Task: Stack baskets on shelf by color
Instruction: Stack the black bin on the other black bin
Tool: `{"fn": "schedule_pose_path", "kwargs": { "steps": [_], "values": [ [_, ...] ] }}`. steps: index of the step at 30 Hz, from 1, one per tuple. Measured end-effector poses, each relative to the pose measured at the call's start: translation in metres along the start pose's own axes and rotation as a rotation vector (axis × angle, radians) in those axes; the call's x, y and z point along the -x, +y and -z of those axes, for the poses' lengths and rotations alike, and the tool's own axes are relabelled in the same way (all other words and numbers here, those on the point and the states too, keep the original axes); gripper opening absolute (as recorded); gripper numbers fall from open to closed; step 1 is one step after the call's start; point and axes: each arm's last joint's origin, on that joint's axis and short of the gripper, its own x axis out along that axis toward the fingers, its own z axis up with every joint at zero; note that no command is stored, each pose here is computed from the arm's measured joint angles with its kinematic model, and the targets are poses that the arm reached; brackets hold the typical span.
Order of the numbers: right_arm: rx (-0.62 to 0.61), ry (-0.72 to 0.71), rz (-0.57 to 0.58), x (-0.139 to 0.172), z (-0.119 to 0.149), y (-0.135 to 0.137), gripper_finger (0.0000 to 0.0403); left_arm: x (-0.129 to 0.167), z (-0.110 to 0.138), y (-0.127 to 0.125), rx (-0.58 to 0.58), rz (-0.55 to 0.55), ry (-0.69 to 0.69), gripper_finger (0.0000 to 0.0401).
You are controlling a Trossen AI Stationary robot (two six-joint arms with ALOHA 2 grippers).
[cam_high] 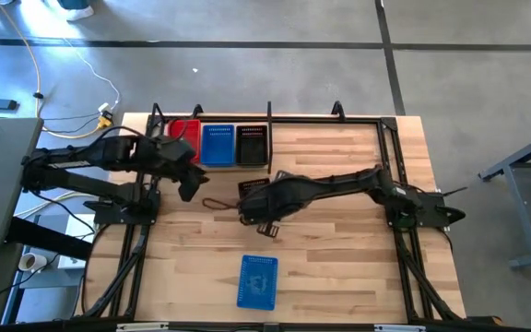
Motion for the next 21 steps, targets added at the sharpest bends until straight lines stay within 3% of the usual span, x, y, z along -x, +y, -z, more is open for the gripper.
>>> {"fn": "schedule_pose_path", "kwargs": {
  "steps": [10,16,21],
  "values": [
    [-0.159,-0.116,0.114,0.046,0.007,-0.04,0.0075,-0.031,-0.004,-0.039,-0.119,0.091,-0.027,0.0138],
    [-0.24,-0.205,0.154,0.074,0.009,-0.076,0.0075,-0.057,0.005,-0.056,-0.194,0.063,0.038,0.0138],
    [-0.272,-0.255,0.16,0.097,0.015,-0.106,0.0075,-0.078,0.009,-0.075,-0.293,0.044,0.005,0.0138]
  ]
}}
